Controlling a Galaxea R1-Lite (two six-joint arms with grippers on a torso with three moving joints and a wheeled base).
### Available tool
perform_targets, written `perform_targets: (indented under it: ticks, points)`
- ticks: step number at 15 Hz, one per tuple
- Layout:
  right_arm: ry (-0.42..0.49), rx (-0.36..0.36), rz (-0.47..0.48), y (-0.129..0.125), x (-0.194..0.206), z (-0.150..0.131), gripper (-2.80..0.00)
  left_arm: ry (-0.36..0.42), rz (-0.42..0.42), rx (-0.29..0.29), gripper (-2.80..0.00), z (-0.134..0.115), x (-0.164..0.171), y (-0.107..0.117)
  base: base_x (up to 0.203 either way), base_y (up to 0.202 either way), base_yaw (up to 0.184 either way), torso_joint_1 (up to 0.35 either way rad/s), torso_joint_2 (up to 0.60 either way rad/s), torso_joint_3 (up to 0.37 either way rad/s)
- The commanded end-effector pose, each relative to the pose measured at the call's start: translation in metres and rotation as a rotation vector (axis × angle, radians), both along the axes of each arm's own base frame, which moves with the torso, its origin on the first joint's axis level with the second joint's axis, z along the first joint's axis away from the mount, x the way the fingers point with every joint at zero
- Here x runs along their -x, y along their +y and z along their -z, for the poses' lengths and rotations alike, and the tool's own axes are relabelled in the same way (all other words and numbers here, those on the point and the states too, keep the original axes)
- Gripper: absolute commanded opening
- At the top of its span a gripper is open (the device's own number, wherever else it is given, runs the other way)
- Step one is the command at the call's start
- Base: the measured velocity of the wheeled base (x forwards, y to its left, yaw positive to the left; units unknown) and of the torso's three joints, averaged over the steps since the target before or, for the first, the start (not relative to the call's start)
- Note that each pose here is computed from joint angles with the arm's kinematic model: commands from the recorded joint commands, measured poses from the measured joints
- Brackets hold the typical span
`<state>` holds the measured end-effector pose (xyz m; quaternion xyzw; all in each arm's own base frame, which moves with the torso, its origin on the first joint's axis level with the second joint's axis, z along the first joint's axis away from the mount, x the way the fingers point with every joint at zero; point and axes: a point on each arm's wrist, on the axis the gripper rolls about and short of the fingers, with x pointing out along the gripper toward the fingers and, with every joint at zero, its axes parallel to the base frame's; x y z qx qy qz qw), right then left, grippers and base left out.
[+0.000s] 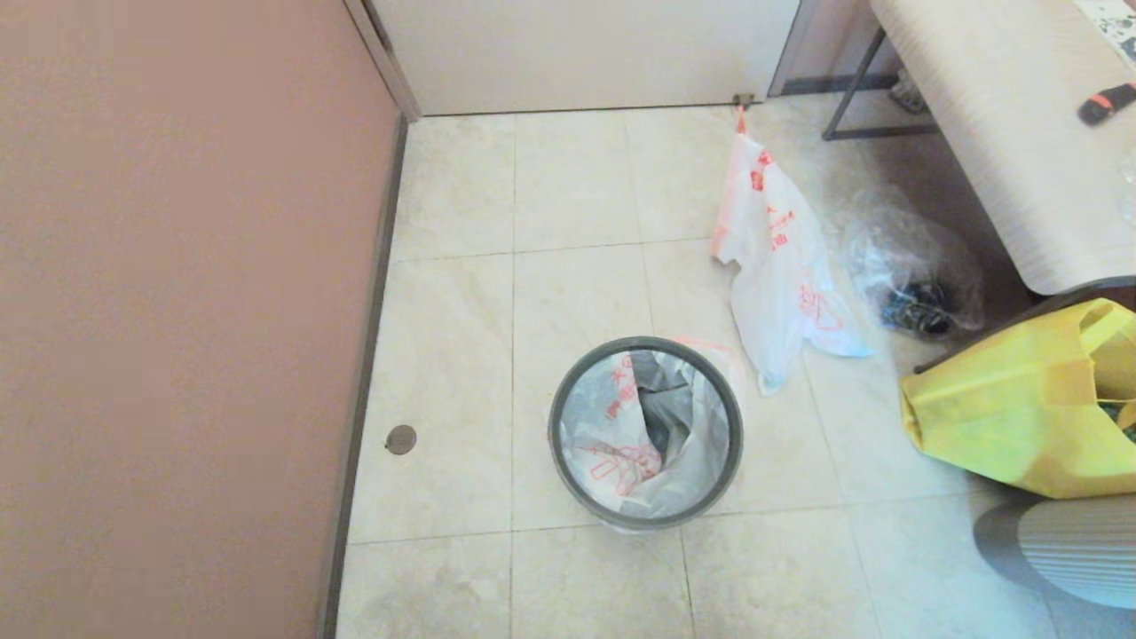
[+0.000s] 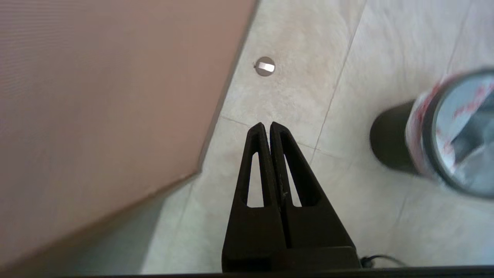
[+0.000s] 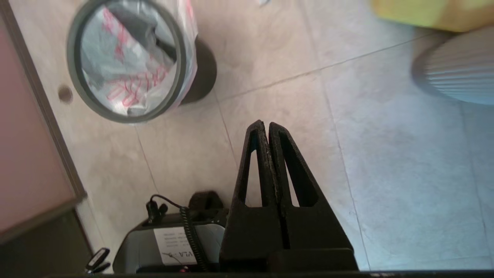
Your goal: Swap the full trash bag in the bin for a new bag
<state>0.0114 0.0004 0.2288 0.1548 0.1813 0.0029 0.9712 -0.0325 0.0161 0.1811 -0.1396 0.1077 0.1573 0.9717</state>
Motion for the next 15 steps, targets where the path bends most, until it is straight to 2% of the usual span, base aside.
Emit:
perform_targets:
  ticks: [1, 4, 5, 6, 7, 9, 11, 13, 15]
  points:
    - [-0.118, -0.012, 0.027, -0.004, 0.044, 0.007, -2.80, -0.057, -0.022, 0.023, -2.80, -0.005, 0.010, 0.001, 0.000, 0.000, 0.000, 0.000, 0.00, 0.000]
    - [-0.169, -0.007, 0.152, 0.001, 0.078, 0.021, -2.80, -0.090, -0.099, 0.032, -2.80, -0.013, 0.016, -0.004, 0.000, 0.000, 0.000, 0.000, 0.00, 0.000]
    - [-0.162, -0.010, 0.183, 0.001, 0.080, 0.024, -2.80, -0.099, -0.094, 0.044, -2.80, -0.010, 0.019, -0.008, 0.000, 0.000, 0.000, 0.000, 0.00, 0.000]
    - [-0.162, -0.003, 0.215, 0.000, 0.080, 0.024, -2.80, -0.098, -0.053, 0.059, -2.80, -0.003, 0.025, -0.012, 0.000, 0.000, 0.000, 0.000, 0.00, 0.000]
    - [-0.164, 0.022, 0.208, 0.000, 0.080, 0.024, -2.80, -0.072, -0.033, 0.063, -2.80, 0.004, 0.028, -0.012, 0.000, 0.000, 0.000, 0.000, 0.00, 0.000]
    - [-0.156, 0.123, 0.177, 0.000, 0.079, 0.024, -2.80, -0.055, -0.008, 0.057, -2.80, 0.020, 0.031, -0.012, 0.000, 0.000, 0.000, 0.000, 0.00, 0.000]
    - [-0.131, 0.203, 0.142, 0.000, 0.076, 0.030, -2.80, -0.040, 0.066, 0.011, -2.80, 0.043, 0.033, -0.012, 0.000, 0.000, 0.000, 0.000, 0.00, 0.000]
    - [-0.124, 0.212, 0.140, -0.001, 0.075, 0.031, -2.80, -0.091, 0.179, -0.019, -2.80, 0.057, 0.040, -0.014, 0.000, 0.000, 0.000, 0.000, 0.00, 0.000]
    - [-0.141, 0.249, 0.098, -0.002, 0.079, 0.038, -2.80, -0.130, 0.294, -0.038, -2.80, 0.059, 0.032, -0.016, 0.000, 0.000, 0.000, 0.000, 0.00, 0.000]
